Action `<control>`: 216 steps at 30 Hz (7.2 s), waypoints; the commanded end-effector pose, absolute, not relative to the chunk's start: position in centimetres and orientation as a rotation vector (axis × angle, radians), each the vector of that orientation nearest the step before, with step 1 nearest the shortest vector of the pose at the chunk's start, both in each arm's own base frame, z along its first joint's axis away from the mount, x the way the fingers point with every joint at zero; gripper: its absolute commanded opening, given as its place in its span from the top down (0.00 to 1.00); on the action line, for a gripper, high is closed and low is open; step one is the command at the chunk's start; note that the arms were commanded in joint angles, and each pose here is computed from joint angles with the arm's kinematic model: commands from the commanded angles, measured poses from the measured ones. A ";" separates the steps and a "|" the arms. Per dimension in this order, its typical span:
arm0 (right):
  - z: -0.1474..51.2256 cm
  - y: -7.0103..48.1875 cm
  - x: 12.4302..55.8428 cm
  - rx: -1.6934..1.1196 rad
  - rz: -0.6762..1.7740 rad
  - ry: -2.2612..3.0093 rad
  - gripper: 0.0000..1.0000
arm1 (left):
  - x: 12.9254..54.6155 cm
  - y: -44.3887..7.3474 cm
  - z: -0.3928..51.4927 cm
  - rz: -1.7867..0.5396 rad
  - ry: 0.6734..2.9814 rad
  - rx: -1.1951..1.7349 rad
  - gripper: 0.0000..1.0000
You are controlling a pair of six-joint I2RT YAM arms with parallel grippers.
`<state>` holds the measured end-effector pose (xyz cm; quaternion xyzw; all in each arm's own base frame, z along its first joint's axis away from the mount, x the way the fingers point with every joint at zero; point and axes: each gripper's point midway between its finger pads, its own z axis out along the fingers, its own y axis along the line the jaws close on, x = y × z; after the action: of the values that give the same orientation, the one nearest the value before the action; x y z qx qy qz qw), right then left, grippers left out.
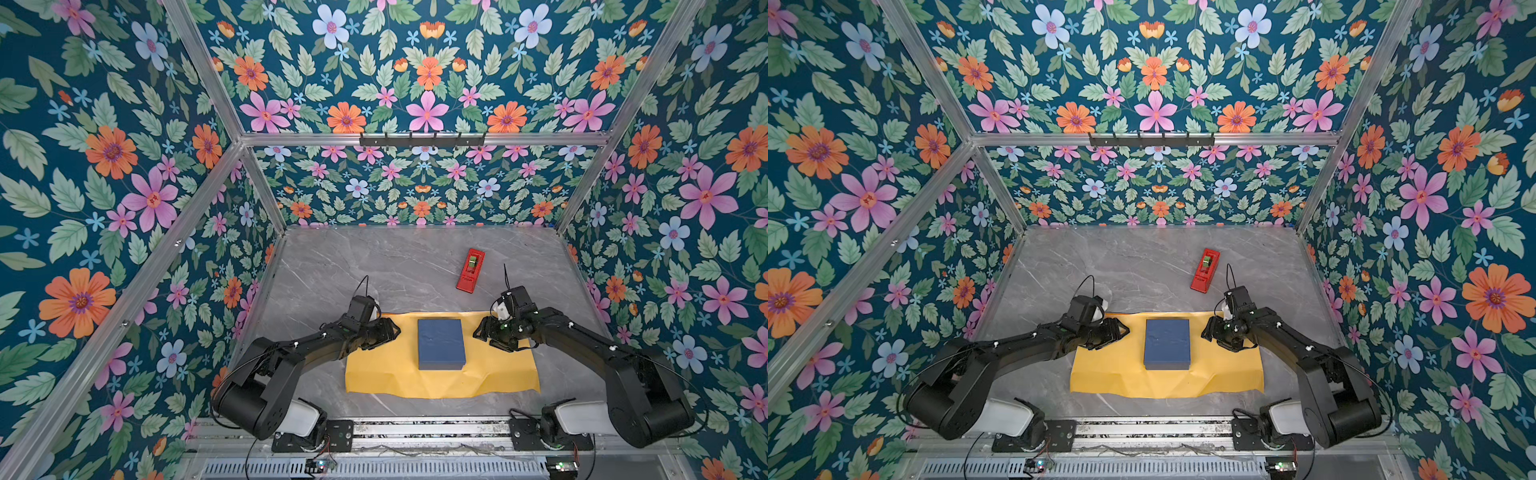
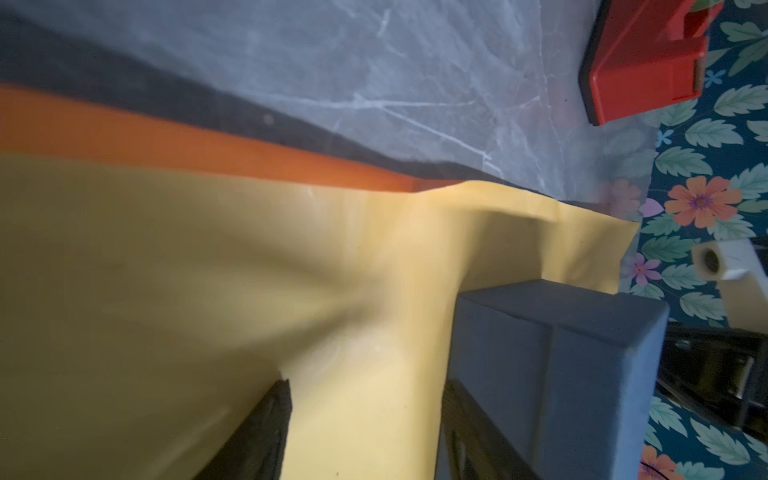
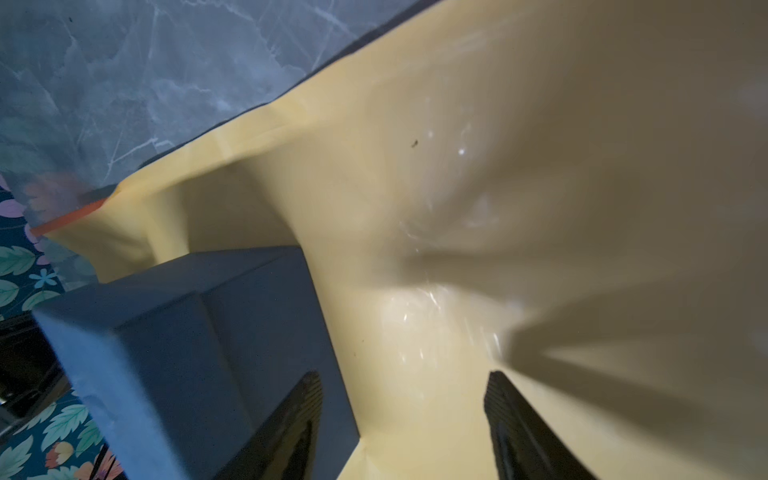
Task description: Wrap the gift box in paper
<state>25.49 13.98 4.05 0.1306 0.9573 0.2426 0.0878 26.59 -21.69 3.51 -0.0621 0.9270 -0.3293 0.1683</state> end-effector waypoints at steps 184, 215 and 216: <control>13.1 23.6 29.0 0.078 0.854 2.608 0.21 | 29.5 -28.1 13.1 -1.272 2.387 0.070 1.00; 6.7 26.2 30.4 0.008 0.840 2.805 0.20 | 29.1 -25.9 11.3 -1.236 2.409 0.011 1.00; 6.5 26.1 30.3 0.006 0.836 2.811 0.20 | 29.1 -25.8 11.3 -1.231 2.408 0.012 1.00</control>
<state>30.46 26.44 7.03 0.0066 0.9488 0.2974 0.1064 28.83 -25.95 10.97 -0.0014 0.8718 -0.4459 0.2026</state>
